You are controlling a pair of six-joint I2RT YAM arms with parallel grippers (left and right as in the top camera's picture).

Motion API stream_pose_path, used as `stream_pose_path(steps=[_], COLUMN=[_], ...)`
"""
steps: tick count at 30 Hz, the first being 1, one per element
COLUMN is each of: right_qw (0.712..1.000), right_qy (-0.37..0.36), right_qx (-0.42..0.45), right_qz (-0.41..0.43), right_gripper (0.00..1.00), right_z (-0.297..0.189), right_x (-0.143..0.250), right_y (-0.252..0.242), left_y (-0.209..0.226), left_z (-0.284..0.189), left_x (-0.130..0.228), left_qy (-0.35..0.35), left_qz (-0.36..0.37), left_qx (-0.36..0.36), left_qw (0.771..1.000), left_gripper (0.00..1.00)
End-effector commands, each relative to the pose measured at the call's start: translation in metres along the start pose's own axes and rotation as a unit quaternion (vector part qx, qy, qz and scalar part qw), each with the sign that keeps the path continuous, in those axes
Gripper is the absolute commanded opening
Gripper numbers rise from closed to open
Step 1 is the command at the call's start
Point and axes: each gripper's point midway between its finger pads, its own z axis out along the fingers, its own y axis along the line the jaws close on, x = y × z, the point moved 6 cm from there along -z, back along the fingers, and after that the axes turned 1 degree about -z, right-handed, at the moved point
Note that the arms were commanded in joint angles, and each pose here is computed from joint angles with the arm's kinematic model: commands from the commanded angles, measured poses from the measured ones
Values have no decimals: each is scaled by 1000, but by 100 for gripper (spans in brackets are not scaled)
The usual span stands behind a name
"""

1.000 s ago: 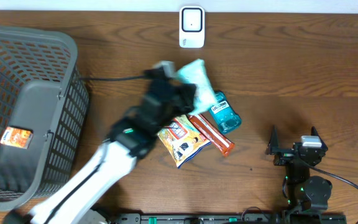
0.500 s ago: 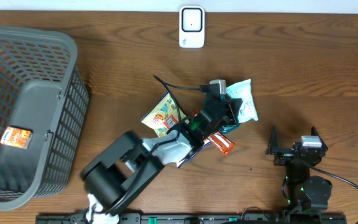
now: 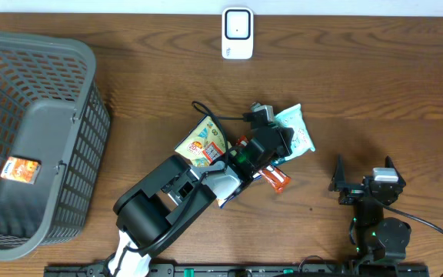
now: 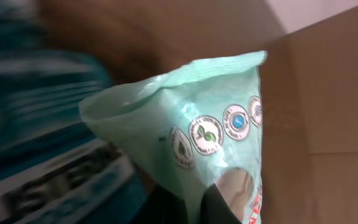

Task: Scan the item barcode
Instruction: 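Lift the wipes pack out with the left gripper toward table center, then open the left gripper to drop the wipes pack beside the bottle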

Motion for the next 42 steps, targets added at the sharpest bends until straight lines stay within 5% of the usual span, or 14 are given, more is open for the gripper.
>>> stream_pose_path(steps=[1, 7, 32, 36, 39, 42], right_qw=[1000, 1000, 1000, 1000, 1000, 1000], right_qy=[-1, -1, -1, -1, -1, -1], right_qx=[-7, -7, -7, -7, -7, -7], right_qz=[-5, -5, -4, -4, -5, -4], right_gripper=[99, 99, 99, 99, 99, 99], right_z=[0, 0, 0, 0, 0, 0], right_x=[0, 0, 0, 0, 0, 0], right_y=[2, 2, 2, 2, 2, 2], left_y=[14, 31, 46, 39, 29, 16], left_z=[-1, -3, -26, -29, -29, -28], left_x=[-1, -1, -10, -13, -14, -15], left_qy=[-16, -27, -7, -5, 5, 13], left_qz=[-23, -73, -71, -69, -51, -22], left_qx=[-51, -100, -175, -167, -143, -109], left_qw=[998, 992, 982, 983, 988, 994], left_gripper=[8, 8, 8, 17, 40, 51])
